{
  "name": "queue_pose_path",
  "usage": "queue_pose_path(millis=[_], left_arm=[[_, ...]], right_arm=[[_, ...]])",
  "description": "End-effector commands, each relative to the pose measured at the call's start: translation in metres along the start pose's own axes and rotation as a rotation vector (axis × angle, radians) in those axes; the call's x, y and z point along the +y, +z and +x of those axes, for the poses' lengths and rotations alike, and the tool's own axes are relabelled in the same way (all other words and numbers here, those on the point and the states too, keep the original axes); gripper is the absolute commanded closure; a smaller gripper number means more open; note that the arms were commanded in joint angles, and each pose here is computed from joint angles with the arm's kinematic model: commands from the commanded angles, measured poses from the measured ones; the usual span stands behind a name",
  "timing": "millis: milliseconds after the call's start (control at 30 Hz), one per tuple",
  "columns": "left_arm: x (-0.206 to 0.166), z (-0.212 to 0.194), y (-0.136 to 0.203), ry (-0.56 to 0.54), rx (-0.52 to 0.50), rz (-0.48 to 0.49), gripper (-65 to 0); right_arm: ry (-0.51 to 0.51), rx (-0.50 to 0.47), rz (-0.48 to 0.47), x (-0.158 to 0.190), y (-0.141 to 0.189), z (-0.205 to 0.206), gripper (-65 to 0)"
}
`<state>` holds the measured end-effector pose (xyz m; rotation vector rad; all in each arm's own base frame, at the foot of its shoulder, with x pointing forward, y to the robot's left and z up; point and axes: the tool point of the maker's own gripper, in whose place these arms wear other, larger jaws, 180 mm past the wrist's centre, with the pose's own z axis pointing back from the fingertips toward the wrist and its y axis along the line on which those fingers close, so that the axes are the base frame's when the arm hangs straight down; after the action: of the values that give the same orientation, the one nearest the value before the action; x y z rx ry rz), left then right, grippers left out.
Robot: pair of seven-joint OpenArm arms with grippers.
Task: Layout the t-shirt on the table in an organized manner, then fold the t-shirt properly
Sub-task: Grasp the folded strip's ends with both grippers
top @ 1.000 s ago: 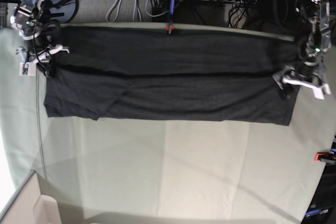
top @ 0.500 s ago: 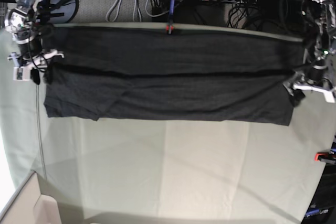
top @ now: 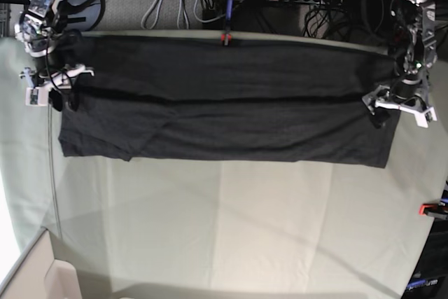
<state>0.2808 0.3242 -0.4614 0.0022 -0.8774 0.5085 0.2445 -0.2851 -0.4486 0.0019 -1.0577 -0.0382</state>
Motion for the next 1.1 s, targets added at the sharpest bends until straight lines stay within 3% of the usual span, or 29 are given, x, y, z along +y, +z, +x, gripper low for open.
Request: queue_pose_path(millis=[0, 367, 600, 733, 1067], left_arm=[[-0.001, 0.012, 0.0, 0.001, -0.023, -0.008, -61.5], [-0.001, 0.014, 0.001, 0.002, -0.032, -0.011, -61.5], [-0.014, 0.046, 0.008, -0.024, -0.103, -0.054, -61.5], [-0.019, 0.053, 0.01, -0.03, -0.121, -0.066, -61.5], [-0.013, 0.046, 0.012, -0.04, -0.106, -0.054, -61.5]], right_arm=[[0.006, -0.054, 0.003, -0.005, 0.001, 0.016, -24.0], [0.013, -0.067, 0.002, -0.005, 0.0, 0.022, -24.4], [0.054, -0.125, -0.001, -0.005, 0.0, 0.048, -34.7], [0.021, -0.155, 0.004, -0.006, -0.021, 0.063, -35.6], [-0.021, 0.003, -0.011, -0.046, -0.061, 0.059, -35.6]])
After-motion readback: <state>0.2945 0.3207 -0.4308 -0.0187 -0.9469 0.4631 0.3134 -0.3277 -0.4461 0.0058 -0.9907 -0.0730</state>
